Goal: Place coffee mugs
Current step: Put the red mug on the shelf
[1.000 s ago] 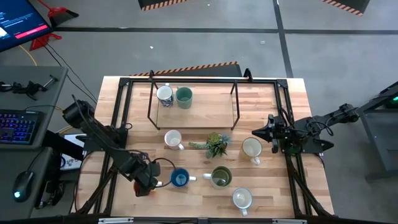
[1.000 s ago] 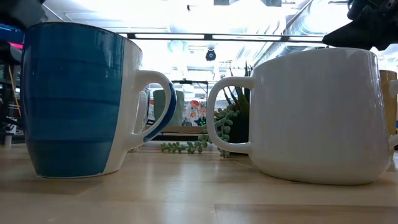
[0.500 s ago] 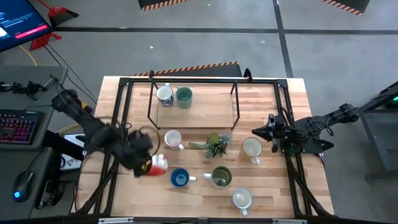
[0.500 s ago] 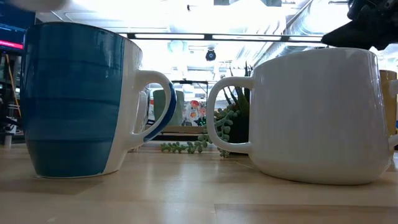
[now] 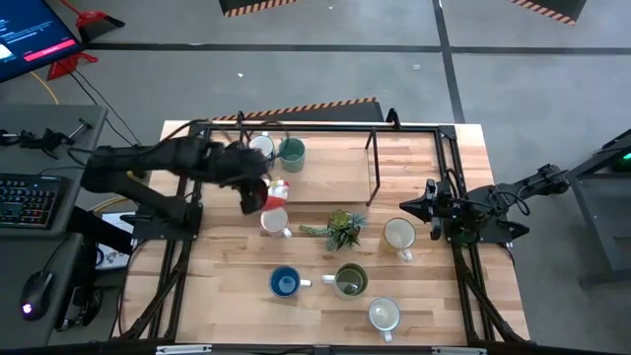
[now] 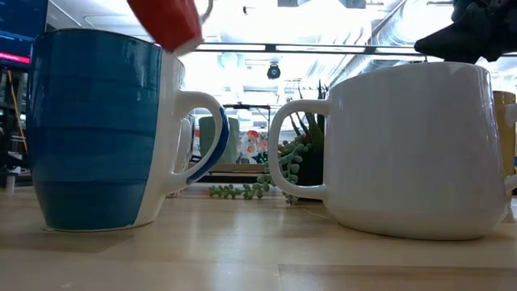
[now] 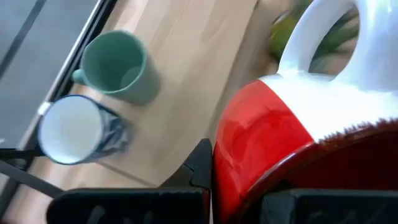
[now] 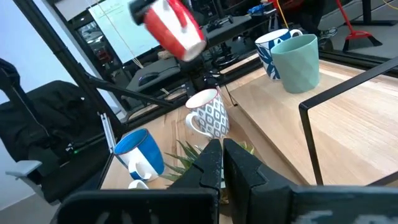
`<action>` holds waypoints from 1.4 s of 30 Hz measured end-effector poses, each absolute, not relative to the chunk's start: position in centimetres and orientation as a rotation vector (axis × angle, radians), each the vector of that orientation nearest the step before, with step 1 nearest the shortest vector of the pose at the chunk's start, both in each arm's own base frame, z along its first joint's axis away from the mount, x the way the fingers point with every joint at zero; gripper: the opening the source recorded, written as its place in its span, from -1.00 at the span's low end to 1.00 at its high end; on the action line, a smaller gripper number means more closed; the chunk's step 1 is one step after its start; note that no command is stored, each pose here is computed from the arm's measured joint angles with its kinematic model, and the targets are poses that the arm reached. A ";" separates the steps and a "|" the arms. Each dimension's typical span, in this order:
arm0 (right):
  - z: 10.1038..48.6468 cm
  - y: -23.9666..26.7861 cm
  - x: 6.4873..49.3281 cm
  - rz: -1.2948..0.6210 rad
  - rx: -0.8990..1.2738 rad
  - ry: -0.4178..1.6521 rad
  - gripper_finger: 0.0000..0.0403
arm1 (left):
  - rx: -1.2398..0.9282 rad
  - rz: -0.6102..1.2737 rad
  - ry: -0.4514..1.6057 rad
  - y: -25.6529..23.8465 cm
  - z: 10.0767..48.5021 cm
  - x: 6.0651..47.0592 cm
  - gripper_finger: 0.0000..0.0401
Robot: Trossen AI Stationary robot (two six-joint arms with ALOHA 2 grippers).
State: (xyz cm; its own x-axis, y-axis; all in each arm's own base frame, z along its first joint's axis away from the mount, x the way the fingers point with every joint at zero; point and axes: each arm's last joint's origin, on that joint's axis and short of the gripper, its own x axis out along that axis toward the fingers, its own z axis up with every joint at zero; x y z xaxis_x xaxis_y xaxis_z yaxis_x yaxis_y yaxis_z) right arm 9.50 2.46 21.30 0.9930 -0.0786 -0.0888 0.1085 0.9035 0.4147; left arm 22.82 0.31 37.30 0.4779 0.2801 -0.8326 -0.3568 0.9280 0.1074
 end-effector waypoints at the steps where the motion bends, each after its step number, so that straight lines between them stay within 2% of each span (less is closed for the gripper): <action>1: 21.3 2.5 9.5 -0.096 0.432 0.071 -1.00 | -0.060 0.380 1.028 0.9 36.9 23.3 -0.97; 9: 21.3 2.5 9.5 -0.096 0.433 0.071 -1.00 | 0.163 0.280 1.242 4.6 33.4 26.8 -0.97; 16: 21.3 2.5 9.5 -0.072 0.470 0.076 -1.00 | 0.267 0.205 1.381 7.0 30.8 28.4 -0.97; 27: 21.3 2.7 9.5 -0.026 0.487 0.089 -1.00 | 0.289 0.066 1.470 8.9 29.7 28.0 -0.97; 32: 21.3 2.7 9.5 -0.027 0.486 0.089 -1.00 | 0.316 0.050 1.476 9.2 29.7 27.9 -0.97; 37: 21.3 2.7 9.5 -0.027 0.486 0.089 -1.00 | 0.294 0.128 1.511 9.6 29.0 28.3 -0.97; 42: 21.3 2.7 9.5 -0.027 0.486 0.089 -1.00 | 0.313 0.071 1.536 9.4 28.3 28.8 -0.97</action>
State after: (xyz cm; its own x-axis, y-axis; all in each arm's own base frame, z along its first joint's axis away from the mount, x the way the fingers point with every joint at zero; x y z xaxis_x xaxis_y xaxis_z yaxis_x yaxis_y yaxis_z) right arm 9.51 2.68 21.30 0.9958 -0.0048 -0.0916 0.0471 0.8837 0.4657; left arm 28.78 9.43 28.29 0.0411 0.2405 -0.9698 0.1499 0.9581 0.2440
